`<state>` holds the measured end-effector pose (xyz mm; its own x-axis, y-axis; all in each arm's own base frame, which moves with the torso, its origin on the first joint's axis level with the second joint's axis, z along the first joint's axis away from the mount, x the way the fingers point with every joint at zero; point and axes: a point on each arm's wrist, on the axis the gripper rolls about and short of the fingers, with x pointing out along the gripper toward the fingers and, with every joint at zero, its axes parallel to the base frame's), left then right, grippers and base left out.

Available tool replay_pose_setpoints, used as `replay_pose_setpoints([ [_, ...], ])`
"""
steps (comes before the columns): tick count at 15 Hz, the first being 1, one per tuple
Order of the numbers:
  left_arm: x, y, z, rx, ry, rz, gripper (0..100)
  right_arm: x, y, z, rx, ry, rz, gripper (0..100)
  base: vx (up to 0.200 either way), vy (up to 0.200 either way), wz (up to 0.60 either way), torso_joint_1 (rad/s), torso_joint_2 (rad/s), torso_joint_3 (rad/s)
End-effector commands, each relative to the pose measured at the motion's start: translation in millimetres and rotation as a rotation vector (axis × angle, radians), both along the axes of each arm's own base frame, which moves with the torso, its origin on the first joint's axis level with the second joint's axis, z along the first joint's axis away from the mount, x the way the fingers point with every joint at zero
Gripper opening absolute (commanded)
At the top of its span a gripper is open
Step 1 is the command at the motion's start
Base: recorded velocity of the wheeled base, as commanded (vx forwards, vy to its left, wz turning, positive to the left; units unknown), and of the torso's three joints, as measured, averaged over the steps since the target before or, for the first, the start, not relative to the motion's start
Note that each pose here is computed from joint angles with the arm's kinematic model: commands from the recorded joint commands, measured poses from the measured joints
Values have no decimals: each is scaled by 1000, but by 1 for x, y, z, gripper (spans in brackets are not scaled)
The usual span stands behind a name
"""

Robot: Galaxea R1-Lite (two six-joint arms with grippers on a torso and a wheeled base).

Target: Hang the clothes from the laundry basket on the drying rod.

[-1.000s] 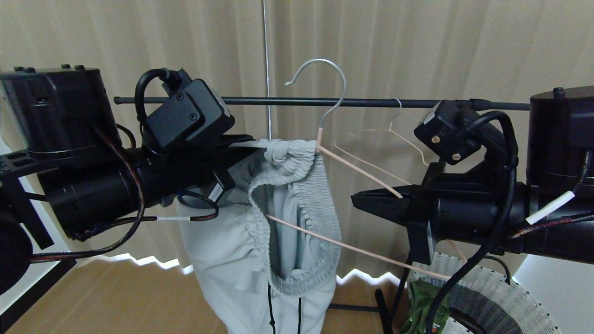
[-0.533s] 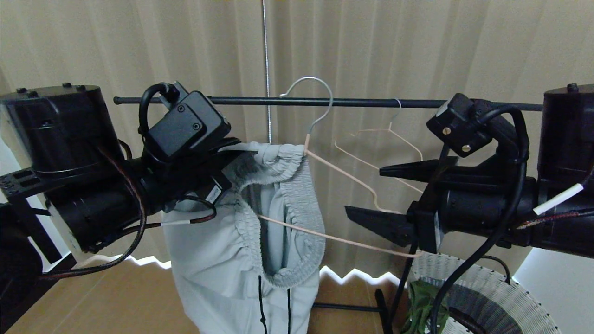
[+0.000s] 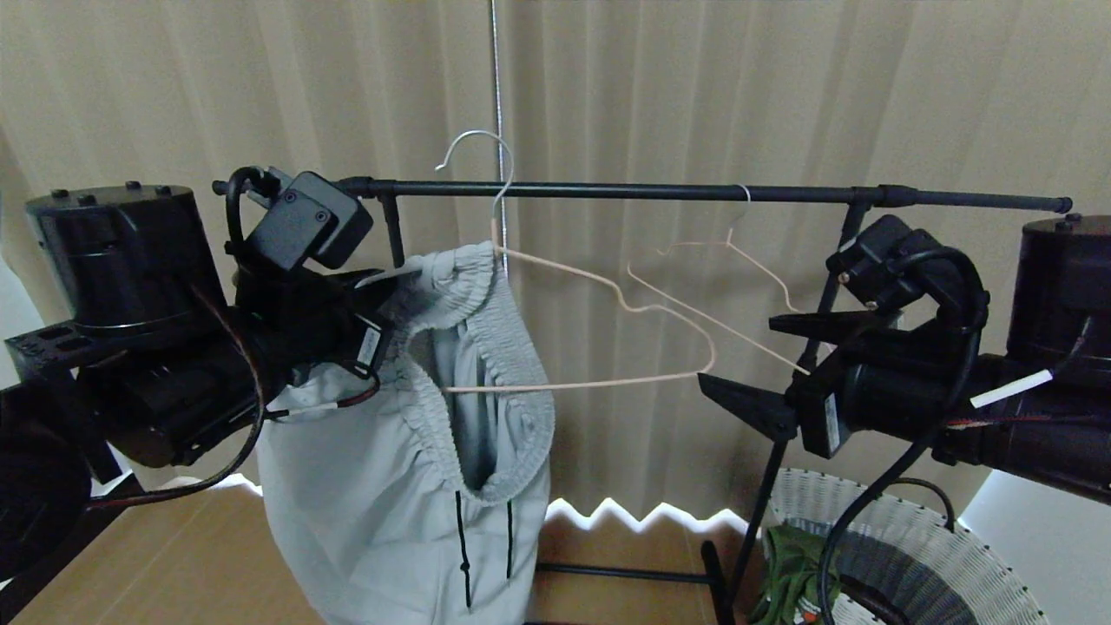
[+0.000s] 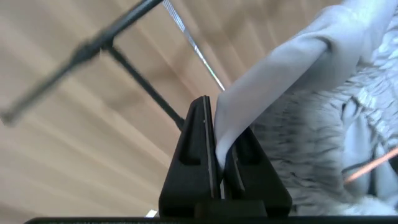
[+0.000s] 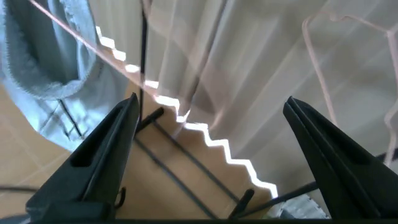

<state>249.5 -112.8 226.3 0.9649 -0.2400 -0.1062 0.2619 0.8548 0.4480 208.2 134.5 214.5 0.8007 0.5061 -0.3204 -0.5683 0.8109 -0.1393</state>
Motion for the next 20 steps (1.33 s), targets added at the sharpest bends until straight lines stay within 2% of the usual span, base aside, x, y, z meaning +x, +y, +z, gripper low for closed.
replay_pose_setpoints([
  [1,9,-6,0,-46,13,3,0,-4,3,-9,-15,26,20,100,0,0,0,0,0,0],
  [2,14,-10,4,-115,15,5,0,-10,10,-12,-11,38,54,100,0,0,0,0,0,0],
  [3,14,-15,8,-159,14,-9,0,-12,14,-12,-1,49,70,100,0,0,0,0,0,0],
  [6,12,-28,16,-242,13,-47,0,-17,29,-14,34,75,111,100,0,0,0,0,0,0],
  [7,6,-40,22,-288,13,-90,0,-14,38,-19,50,69,128,100,0,0,0,0,0,0],
  [10,-2,-51,26,-309,11,-140,0,1,53,-29,74,31,129,100,0,0,0,0,0,0],
  [16,-15,-58,34,-325,-7,-193,0,9,56,-39,69,38,115,100,0,0,0,0,0,0],
  [17,-15,-57,35,-327,-12,-189,0,10,55,-39,69,38,107,0,0,0,0,0,0,0],
  [20,-11,-53,33,-317,-14,-167,0,14,45,-36,73,23,63,0,0,0,0,0,0,0],
])
